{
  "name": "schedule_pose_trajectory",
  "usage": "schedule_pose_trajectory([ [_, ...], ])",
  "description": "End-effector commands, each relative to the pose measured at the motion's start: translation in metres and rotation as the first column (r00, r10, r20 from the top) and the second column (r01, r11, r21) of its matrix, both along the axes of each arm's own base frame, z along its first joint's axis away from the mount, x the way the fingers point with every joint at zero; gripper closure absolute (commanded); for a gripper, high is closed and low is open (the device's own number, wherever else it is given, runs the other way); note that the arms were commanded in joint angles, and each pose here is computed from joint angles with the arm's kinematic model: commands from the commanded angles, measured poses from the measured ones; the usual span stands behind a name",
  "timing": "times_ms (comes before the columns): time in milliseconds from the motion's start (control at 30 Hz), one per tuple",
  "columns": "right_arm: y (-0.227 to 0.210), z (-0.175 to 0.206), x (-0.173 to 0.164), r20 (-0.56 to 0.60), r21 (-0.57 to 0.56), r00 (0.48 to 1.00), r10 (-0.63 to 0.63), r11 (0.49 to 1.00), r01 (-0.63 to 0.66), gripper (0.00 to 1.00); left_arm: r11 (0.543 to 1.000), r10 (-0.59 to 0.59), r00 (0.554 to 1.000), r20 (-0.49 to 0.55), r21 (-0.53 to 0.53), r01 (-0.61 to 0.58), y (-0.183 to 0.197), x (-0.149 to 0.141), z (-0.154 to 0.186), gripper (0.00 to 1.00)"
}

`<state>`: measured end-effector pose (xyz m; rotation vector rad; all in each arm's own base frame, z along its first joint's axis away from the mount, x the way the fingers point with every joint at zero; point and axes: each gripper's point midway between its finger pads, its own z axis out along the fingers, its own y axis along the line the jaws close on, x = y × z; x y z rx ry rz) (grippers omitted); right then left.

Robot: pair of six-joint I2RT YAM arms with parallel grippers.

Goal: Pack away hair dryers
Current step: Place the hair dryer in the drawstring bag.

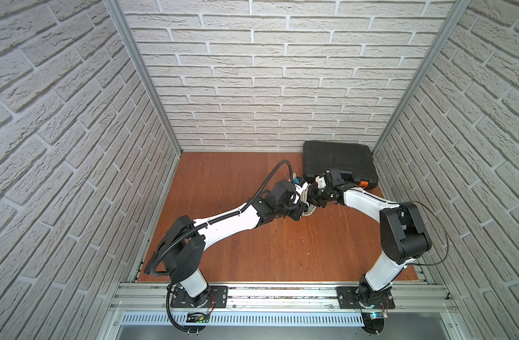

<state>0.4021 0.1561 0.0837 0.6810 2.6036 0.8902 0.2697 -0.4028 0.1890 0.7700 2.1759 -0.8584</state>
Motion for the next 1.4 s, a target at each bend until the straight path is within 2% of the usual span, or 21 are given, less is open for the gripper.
schedule_pose_trajectory([
  [0, -0.011, 0.010, 0.023, 0.073, -0.031, 0.990, -0.120, 0.992, 0.123, 0.97, 0.996, -0.006, 1.000, 0.028, -0.087, 0.008, -0.017, 0.000, 0.035, 1.00],
  [133, -0.005, 0.013, 0.024, 0.077, 0.004, 0.987, -0.138, 0.990, 0.138, 0.97, 0.988, 0.139, 0.990, 0.007, 0.065, -0.139, 0.006, 0.020, 0.013, 1.00],
  [300, -0.013, 0.007, 0.016, 0.069, -0.058, 0.983, -0.171, 0.983, 0.175, 0.97, 0.955, 0.238, 0.971, 0.018, 0.178, -0.238, 0.027, 0.035, 0.001, 1.00],
  [467, -0.024, -0.003, 0.013, 0.071, -0.106, 0.966, -0.250, 0.961, 0.257, 0.97, 0.968, 0.224, 0.974, 0.020, 0.113, -0.225, 0.016, 0.036, 0.016, 1.00],
  [733, -0.012, -0.005, 0.024, 0.106, -0.139, 0.960, -0.259, 0.952, 0.273, 0.97, 0.977, 0.213, 0.976, -0.042, 0.025, -0.212, 0.003, 0.036, 0.027, 1.00],
  [867, -0.004, -0.011, 0.027, 0.109, -0.137, 0.969, -0.223, 0.962, 0.237, 0.83, 0.972, 0.233, 0.971, -0.051, 0.027, -0.232, 0.010, 0.039, 0.028, 1.00],
  [1067, 0.007, -0.013, 0.022, 0.090, -0.103, 0.983, -0.160, 0.980, 0.169, 0.54, 0.960, 0.276, 0.958, -0.076, 0.070, -0.271, 0.025, 0.048, 0.018, 1.00],
  [1367, 0.022, 0.002, 0.008, 0.068, -0.086, 0.998, -0.016, 0.996, 0.022, 0.30, 0.947, 0.309, 0.949, -0.059, 0.113, -0.301, 0.042, 0.063, 0.011, 1.00],
])
